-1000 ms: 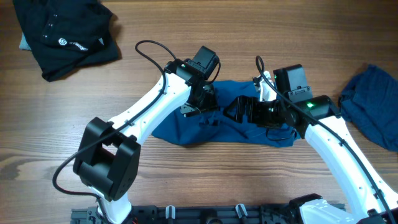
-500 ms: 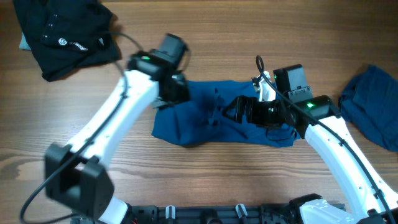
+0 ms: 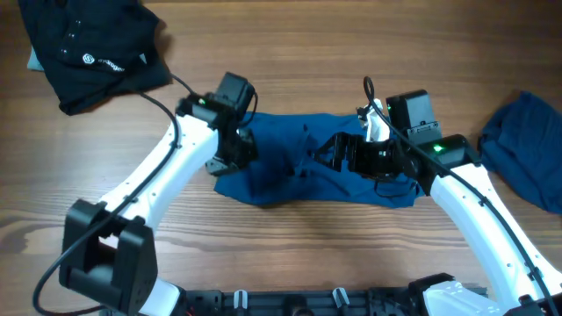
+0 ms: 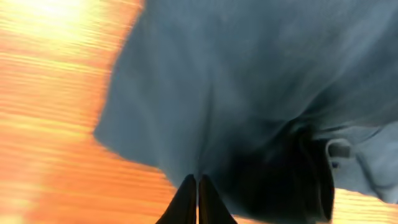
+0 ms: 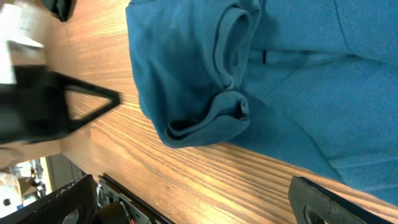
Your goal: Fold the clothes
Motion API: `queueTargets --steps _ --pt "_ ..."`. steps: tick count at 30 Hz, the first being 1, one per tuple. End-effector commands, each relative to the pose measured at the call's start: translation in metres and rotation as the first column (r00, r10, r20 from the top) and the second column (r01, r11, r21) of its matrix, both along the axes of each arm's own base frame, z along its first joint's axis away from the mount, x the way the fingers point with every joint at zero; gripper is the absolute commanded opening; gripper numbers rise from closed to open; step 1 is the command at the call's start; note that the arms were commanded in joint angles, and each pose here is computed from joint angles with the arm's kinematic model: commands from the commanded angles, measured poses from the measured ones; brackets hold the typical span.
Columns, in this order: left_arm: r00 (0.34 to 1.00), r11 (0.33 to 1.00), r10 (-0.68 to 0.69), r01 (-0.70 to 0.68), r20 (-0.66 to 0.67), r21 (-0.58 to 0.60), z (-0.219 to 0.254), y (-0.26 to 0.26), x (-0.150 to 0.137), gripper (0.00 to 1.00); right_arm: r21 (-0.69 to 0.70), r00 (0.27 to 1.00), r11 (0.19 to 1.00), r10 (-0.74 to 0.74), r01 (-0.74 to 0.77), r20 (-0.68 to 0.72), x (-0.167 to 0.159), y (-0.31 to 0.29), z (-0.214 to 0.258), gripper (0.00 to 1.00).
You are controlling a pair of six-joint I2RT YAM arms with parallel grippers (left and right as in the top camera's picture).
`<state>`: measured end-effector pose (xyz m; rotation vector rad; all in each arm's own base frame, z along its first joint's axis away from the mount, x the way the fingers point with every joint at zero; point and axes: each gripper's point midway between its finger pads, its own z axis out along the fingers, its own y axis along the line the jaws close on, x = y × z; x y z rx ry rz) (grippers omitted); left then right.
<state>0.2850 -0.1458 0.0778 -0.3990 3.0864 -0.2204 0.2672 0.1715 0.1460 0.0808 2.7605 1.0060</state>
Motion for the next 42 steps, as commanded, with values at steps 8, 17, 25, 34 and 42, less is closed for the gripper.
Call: queueTargets --steps 8,17,25,34,42 --pt "0.999 0.978 -0.039 0.03 -0.036 -0.208 -0.052 -0.04 -0.024 0.04 0.019 1.0 1.0 -0.002 0.003 -0.03 -0.003 0.004 -0.002 1.0" --pt "0.999 0.97 -0.033 0.028 -0.016 -0.243 -0.048 -0.082 -0.035 0.04 0.019 0.999 1.0 -0.011 0.012 -0.043 -0.004 0.004 -0.002 1.0" --pt "0.998 0.959 -0.045 0.029 -0.049 -0.282 -0.045 -0.116 -0.059 0.04 0.019 0.999 1.0 -0.01 0.011 -0.041 -0.004 0.004 -0.002 1.0" --pt "0.995 0.947 -0.082 0.06 -0.059 -0.316 -0.041 -0.129 -0.07 0.04 0.019 0.999 1.0 -0.01 0.011 -0.039 -0.003 0.004 -0.002 0.99" --pt "0.993 0.971 -0.014 0.041 0.118 -0.234 -0.016 -0.08 -0.024 0.04 -0.013 0.999 0.999 -0.035 0.035 -0.022 0.002 -0.002 -0.005 1.0"
